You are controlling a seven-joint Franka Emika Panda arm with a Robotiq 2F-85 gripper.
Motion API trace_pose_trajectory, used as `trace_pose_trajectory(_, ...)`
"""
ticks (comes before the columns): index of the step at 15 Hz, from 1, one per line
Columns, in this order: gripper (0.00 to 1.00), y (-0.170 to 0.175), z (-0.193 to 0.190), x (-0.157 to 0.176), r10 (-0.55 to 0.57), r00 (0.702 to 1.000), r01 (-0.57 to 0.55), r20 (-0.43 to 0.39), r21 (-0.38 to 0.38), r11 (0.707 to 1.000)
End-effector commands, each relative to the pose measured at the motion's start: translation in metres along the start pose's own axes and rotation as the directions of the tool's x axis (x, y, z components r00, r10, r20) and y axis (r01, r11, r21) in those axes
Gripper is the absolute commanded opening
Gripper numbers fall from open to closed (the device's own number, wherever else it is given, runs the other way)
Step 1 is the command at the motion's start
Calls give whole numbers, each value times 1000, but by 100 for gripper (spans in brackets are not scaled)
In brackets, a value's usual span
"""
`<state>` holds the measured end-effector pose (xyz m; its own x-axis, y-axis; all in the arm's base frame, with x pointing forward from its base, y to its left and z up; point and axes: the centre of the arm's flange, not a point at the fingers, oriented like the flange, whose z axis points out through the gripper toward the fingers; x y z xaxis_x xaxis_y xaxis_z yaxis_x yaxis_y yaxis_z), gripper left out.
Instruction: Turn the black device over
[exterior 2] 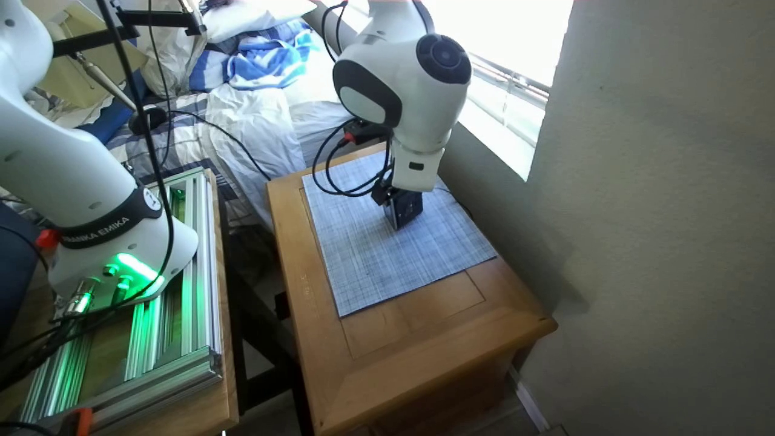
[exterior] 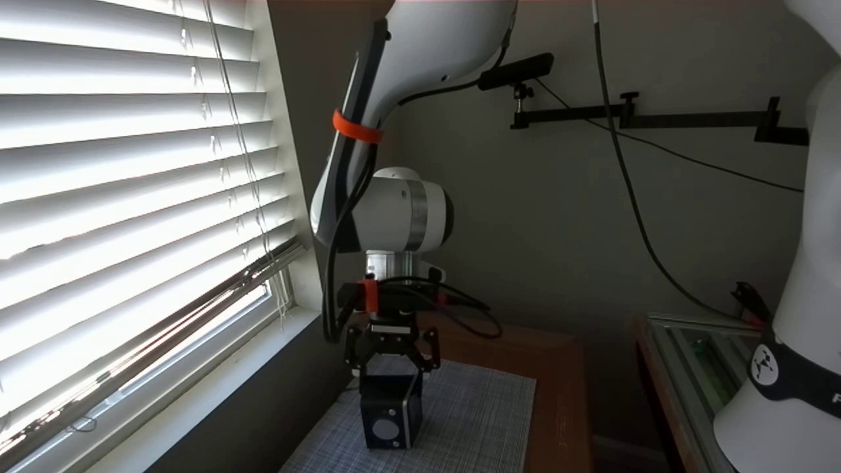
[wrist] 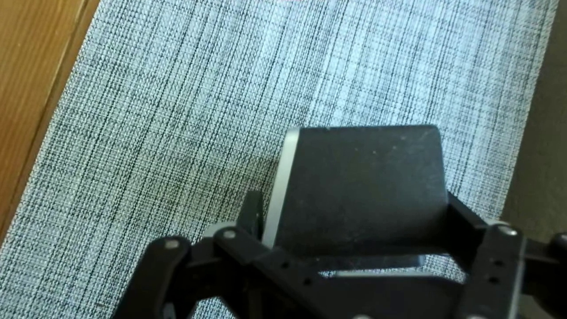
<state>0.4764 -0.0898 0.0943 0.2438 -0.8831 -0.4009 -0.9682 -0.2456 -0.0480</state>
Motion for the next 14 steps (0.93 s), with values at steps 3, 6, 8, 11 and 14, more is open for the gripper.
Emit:
trace_pose_trajectory(3,68,-6,0,2,20,1000,-20,-10,8,1000)
trace_pose_trajectory(6,68,-3,-8,-9,28,999,-28,-41,8,1000)
trace_pose_trajectory(8,68,-1,-16,-14,51,995,-50,-87,12,999)
trace_pose_trajectory(11,68,3,-25,-16,96,976,-91,-196,33,995)
trace_pose_trajectory(14,68,5,-30,-18,133,949,-123,-286,53,991)
